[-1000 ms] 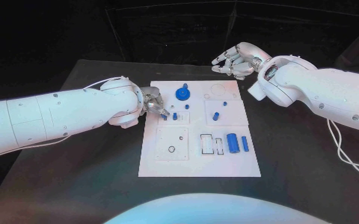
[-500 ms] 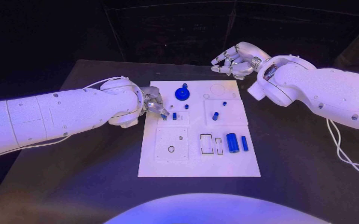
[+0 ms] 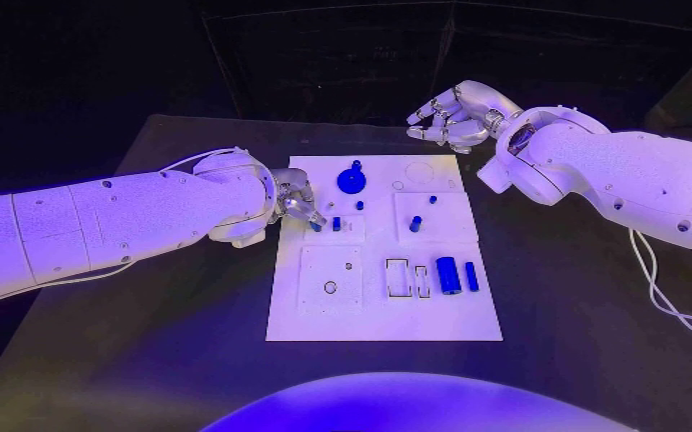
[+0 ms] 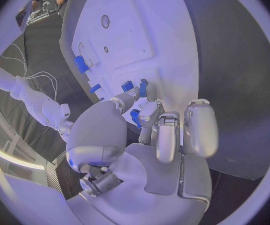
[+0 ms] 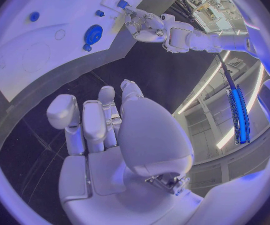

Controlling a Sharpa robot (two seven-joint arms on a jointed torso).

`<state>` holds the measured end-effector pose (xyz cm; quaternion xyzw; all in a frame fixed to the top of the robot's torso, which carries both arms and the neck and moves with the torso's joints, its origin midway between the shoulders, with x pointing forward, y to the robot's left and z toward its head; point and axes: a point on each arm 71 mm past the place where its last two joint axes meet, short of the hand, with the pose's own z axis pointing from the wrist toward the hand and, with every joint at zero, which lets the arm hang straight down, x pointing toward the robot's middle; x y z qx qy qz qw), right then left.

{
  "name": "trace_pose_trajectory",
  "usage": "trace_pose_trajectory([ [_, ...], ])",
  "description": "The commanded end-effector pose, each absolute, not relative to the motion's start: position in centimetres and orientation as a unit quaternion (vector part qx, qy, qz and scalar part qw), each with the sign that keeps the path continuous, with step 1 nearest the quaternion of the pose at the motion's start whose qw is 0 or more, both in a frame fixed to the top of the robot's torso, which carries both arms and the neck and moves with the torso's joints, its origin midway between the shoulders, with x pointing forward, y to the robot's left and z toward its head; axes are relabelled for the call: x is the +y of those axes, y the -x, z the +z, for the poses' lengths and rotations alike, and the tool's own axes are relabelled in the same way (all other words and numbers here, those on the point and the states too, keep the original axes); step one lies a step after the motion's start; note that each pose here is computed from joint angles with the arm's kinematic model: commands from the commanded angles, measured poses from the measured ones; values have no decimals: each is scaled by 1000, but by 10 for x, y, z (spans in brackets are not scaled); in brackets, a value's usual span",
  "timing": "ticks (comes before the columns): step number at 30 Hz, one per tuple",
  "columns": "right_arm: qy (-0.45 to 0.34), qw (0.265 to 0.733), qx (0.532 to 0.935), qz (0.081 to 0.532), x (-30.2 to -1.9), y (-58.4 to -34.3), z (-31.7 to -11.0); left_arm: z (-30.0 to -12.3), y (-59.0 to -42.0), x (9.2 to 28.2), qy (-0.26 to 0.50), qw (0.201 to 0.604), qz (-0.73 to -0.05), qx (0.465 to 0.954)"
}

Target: Assemble the parts on the task board

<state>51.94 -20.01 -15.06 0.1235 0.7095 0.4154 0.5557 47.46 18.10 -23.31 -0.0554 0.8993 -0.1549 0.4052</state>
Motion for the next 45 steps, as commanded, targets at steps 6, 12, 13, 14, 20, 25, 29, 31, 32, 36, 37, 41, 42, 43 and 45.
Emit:
trace_pose_trajectory([
  [6, -120, 555, 709, 418, -199, -519, -149, -235, -473, 181, 45, 395, -150, 905],
  [12, -120, 555, 709, 418, -199, -519, -149, -235, -473, 180, 44, 395, -150, 905],
  [13, -120, 555, 709, 418, -199, -519, -149, -235, -473, 180, 44, 395, -150, 905],
  [14, -120, 556, 709, 418, -199, -519, -149, -235, -473, 180, 44, 395, -151, 905],
  [20, -120, 556, 708, 418, -199, -519, -149, -235, -473, 179, 44, 394, -151, 906],
  [25, -120, 556, 709, 418, -199, -519, -149, -235, -472, 180, 43, 392, -150, 907],
  [29, -120, 556, 709, 418, -199, -519, -149, -235, -472, 181, 42, 391, -150, 907],
  [31, -120, 556, 709, 418, -199, -519, -149, -235, -472, 181, 42, 391, -150, 907],
  [32, -120, 556, 709, 418, -199, -519, -149, -235, -472, 181, 42, 391, -150, 907],
  [36, -120, 556, 709, 418, -199, -519, -149, -235, -472, 181, 42, 391, -150, 907],
  [37, -120, 556, 709, 418, -199, -519, -149, -235, -472, 181, 42, 391, -150, 907],
  [41, -120, 556, 709, 418, -199, -519, -149, -235, -472, 181, 43, 392, -150, 907],
  [42, -120, 556, 709, 418, -199, -519, -149, -235, -472, 181, 43, 392, -150, 907],
  [43, -120, 556, 709, 418, -199, -519, -149, -235, -472, 181, 43, 392, -150, 907],
  [45, -120, 555, 709, 418, -199, -519, -149, -235, -472, 181, 43, 392, -151, 906],
])
